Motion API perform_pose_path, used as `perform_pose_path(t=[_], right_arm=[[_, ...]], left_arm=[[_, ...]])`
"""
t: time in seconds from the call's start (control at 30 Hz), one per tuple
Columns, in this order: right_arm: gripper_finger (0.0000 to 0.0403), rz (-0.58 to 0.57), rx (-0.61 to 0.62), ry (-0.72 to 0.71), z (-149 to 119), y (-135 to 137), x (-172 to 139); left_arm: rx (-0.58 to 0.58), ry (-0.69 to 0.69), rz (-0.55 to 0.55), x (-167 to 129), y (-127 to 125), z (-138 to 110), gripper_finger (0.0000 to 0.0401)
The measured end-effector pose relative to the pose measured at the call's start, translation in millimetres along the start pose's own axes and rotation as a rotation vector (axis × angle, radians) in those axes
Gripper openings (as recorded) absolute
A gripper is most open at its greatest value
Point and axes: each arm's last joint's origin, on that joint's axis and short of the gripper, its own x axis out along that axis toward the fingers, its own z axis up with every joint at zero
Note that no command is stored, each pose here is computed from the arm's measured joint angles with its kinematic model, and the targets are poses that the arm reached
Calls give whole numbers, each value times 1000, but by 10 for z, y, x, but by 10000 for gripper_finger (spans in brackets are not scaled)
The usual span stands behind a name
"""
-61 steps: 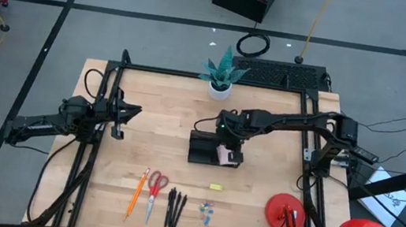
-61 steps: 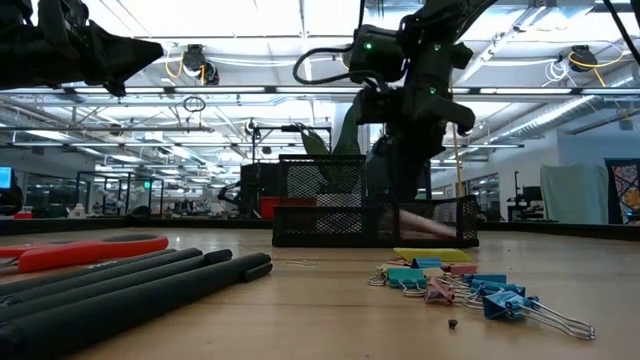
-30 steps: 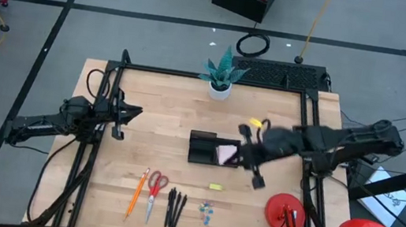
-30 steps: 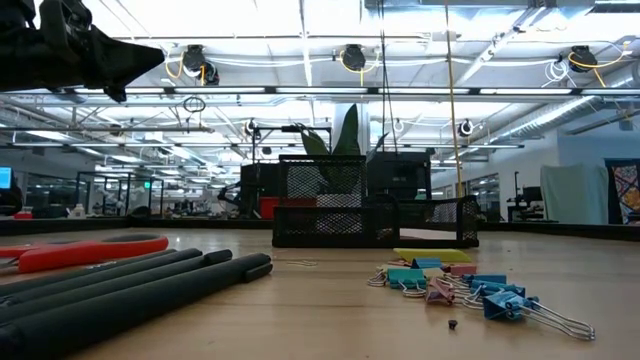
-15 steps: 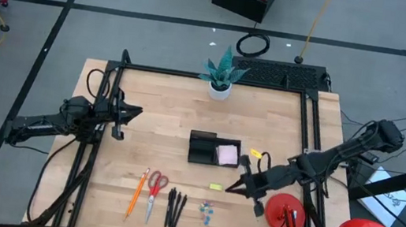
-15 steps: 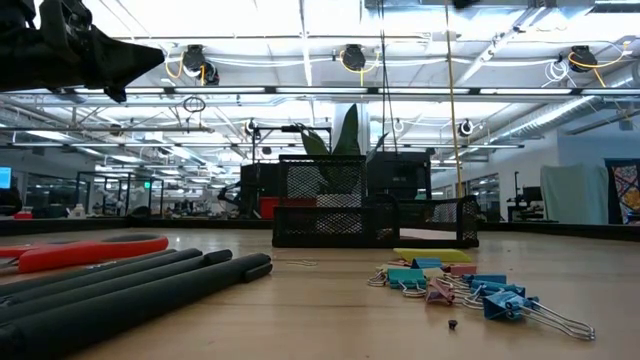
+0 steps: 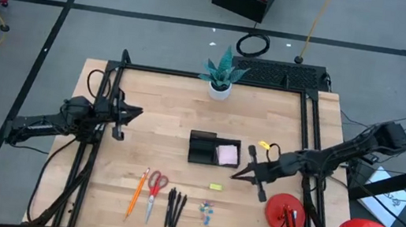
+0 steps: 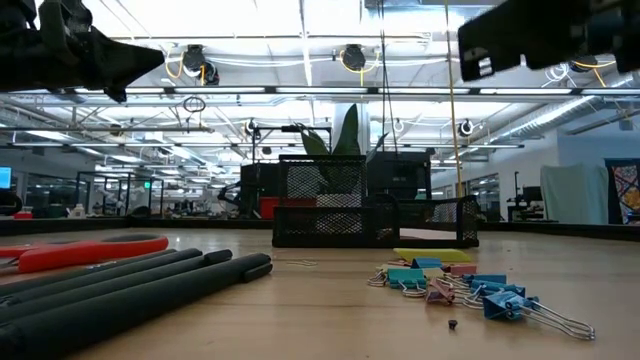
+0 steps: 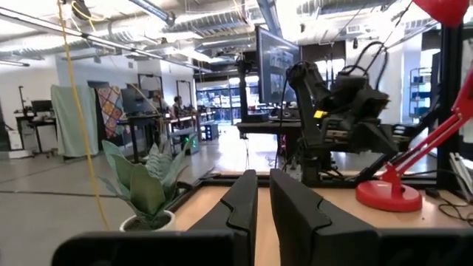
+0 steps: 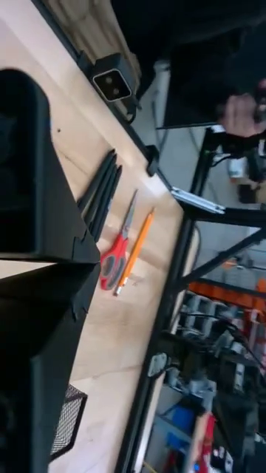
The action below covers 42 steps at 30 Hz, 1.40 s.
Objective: Pick and place office supplies into organizer
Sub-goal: Put the green eraser into the black desk organizer
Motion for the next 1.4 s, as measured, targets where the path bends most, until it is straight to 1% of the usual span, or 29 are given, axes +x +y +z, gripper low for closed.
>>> perform_pose_path(t=[0.13,0.2,0.27,0.33,0.43,0.5,0.6,0.77,0.87,0.97,1.1,1.23,1.4], right_arm=[[0,-37,39,-29,-154,-56,-127],[0,-50,46,-28,-211,-74,-173],[0,-59,48,-27,-243,-90,-214],[0,-65,49,-32,-259,-101,-247],[0,-32,44,-52,-261,-112,-294],[0,-38,42,-65,-262,-119,-328],[0,-58,51,-73,-274,-146,-368],[0,-91,42,-110,-225,-200,-419],[0,-118,36,-137,-190,-241,-454],[1,-148,36,-166,-152,-287,-497],[4,-176,33,-185,-121,-327,-548],[2,-195,29,-211,-85,-349,-601],[4,-216,-4,-227,-54,-367,-665]], left_arm=[[-13,53,-10,8,-8,-51,47],[-21,68,-41,29,-22,-64,47],[-27,76,-86,65,-45,-33,47],[-45,91,-108,122,-65,30,47],[-58,165,-150,255,-118,89,47],[-51,219,-184,386,-181,97,46],[-14,259,-230,631,-315,115,46],[15,416,-300,1112,-593,84,46],[25,471,-329,1406,-762,63,46],[41,523,-320,1654,-905,13,46],[32,549,-276,1937,-1053,33,46],[66,614,-274,2131,-1220,-30,46],[65,650,-271,2328,-1429,-99,46]])
